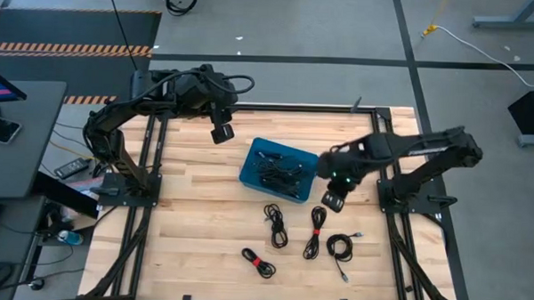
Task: Pick and place USB-C Cables
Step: Put the black charger cable into the blue bin
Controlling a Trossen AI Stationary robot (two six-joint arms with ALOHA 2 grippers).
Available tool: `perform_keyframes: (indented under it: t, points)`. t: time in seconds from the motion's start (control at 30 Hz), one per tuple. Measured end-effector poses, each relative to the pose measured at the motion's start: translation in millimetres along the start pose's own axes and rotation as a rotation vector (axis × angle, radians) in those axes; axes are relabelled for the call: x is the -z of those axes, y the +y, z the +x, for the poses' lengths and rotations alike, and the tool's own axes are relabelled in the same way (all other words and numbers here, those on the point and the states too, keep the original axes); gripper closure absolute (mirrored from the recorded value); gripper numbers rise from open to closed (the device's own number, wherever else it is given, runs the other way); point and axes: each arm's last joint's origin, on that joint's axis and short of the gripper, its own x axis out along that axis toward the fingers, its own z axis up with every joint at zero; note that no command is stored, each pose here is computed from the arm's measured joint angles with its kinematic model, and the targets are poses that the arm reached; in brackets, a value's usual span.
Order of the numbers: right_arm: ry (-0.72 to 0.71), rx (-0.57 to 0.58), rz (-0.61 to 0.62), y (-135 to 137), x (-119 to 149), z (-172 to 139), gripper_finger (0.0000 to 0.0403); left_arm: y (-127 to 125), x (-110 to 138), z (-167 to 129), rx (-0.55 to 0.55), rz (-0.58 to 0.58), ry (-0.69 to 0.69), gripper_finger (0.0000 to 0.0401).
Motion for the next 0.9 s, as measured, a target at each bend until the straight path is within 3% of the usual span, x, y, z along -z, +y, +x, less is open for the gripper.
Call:
perform_keyframes:
  t: [0.2,0.57,0.9]
  points:
    - [0.054,0.091,0.16,10,23,16,0.0354,0,0,0,0.0,0.008,0.0,0.0251]
    - [0.205,0.187,0.368,18,62,69,0.0237,0,0,0,0.001,0.026,0.0,0.0251]
    - [0.225,0.158,0.432,13,93,123,0.0206,0,0,0,0.0,0.026,0.0,0.0251]
